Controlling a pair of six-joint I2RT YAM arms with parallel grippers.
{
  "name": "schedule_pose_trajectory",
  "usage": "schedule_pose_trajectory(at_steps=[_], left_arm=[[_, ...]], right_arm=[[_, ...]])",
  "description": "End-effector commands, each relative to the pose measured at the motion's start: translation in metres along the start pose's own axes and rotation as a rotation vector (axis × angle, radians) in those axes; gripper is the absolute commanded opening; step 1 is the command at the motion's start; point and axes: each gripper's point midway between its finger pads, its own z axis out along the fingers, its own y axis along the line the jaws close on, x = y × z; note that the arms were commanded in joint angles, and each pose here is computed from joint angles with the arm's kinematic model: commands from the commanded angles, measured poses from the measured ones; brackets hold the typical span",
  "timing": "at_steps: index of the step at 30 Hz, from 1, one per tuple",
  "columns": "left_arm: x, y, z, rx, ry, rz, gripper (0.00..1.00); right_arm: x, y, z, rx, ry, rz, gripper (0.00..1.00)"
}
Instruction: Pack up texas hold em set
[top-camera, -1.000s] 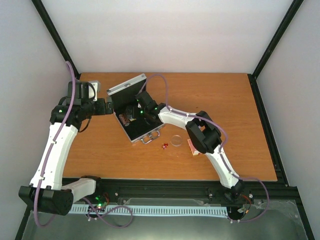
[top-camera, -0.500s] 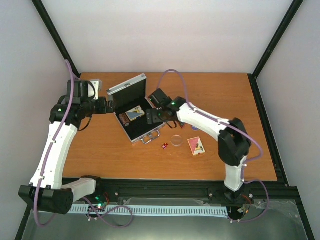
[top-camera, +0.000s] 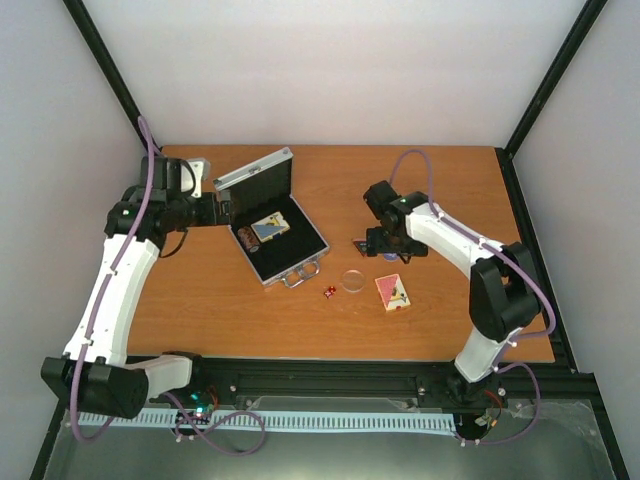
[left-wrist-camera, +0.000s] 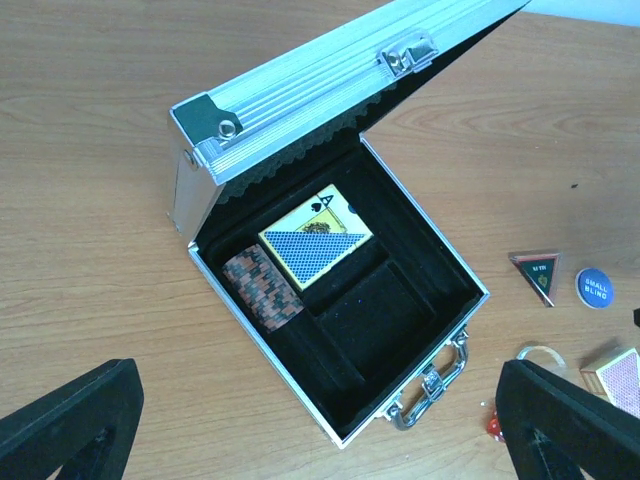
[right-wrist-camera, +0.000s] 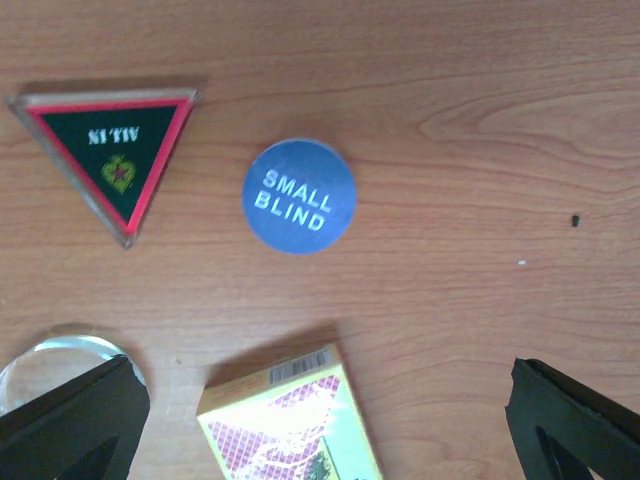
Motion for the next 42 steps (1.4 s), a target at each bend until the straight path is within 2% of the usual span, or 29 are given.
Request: schedule_pose_trajectory(at_steps=[1, 8, 13, 25, 36, 42], left_arm=[[-0.010, -0.006, -0.001, 0.026, -0.013, 0.003, 1.00], [-0.013, -0.004, 0.001, 0.009, -0.011, 0.002, 1.00], [-0.013, -0.002, 0.002, -0.001, -0.009, 0.001, 1.00], [-0.012, -0.003, 0.006, 0.008, -0.002, -0.018, 1.00], [-0.013, -0.005, 0.006, 0.018, 0.002, -0.023, 1.00], [-0.012, -0.006, 0.007, 0.027, 0.014, -0.017, 1.00]], right_arm=[[-0.020, -0.010, 0.007, 0.004, 0.002, 0.041, 1.00], [-0.036, -0.004, 0.033, -0.022, 0.053, -0.009, 0.93], [-0.033, 0.000, 0.037, -0.035, 0.066, -0.023, 0.92], [-0.051, 0.032, 0.007, -0.051, -0.016, -0.186, 0.94], [0.003, 0.081, -0.004, -0.111, 0.050, -0.305, 0.94], [0.032, 0.071, 0.006, -0.101, 0.114, -0.267, 0.96]])
